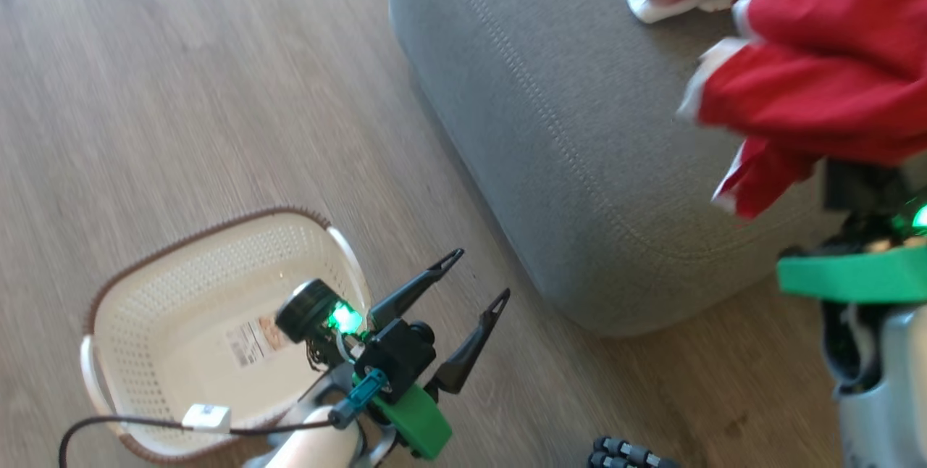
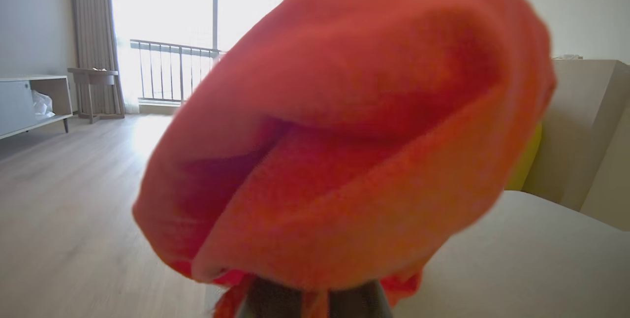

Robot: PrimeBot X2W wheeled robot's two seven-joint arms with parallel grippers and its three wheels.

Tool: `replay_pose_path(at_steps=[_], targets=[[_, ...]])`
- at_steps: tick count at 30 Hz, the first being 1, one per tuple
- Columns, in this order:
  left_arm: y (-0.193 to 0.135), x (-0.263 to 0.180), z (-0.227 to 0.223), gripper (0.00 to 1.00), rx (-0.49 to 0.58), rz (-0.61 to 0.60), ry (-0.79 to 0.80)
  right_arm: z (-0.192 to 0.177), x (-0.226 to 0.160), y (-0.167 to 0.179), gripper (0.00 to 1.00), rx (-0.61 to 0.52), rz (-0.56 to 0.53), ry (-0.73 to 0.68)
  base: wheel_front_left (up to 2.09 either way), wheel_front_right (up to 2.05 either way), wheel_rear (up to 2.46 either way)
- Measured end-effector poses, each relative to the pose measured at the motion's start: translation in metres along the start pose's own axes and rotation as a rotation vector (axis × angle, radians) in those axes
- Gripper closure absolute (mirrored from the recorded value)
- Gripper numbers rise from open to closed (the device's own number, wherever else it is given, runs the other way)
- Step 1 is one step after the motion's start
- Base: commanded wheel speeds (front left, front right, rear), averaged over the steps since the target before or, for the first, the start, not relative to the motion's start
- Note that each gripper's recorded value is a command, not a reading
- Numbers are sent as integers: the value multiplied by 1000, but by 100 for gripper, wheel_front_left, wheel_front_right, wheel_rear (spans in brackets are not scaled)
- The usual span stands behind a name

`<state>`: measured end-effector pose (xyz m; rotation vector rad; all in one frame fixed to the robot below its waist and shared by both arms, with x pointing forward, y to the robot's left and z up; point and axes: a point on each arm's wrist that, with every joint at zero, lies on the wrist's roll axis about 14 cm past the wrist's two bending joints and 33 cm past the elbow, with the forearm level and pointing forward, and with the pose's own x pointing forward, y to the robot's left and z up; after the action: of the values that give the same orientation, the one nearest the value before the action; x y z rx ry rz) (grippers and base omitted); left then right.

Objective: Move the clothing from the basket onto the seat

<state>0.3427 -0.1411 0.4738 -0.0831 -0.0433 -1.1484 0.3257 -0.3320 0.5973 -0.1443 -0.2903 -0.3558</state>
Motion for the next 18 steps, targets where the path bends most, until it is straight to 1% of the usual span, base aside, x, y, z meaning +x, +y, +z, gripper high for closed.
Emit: replay_pose_path(at_steps=[6, 13, 14, 18], targets=[[19, -1, -23, 0, -2, -3, 31, -4, 32, -7, 100, -44, -31, -19, 0, 0, 0], [45, 3, -48, 0, -9, -2, 42, -8, 81, -11, 100, -101, -61, -65, 0, 0, 0], [45, 3, -48, 0, -9, -2, 42, -8, 81, -11, 100, -101, -61, -65, 0, 0, 0], [52, 4, -63, 0, 0, -27, 51, -13, 108, -10, 100, -129, -61, -82, 0, 0, 0]])
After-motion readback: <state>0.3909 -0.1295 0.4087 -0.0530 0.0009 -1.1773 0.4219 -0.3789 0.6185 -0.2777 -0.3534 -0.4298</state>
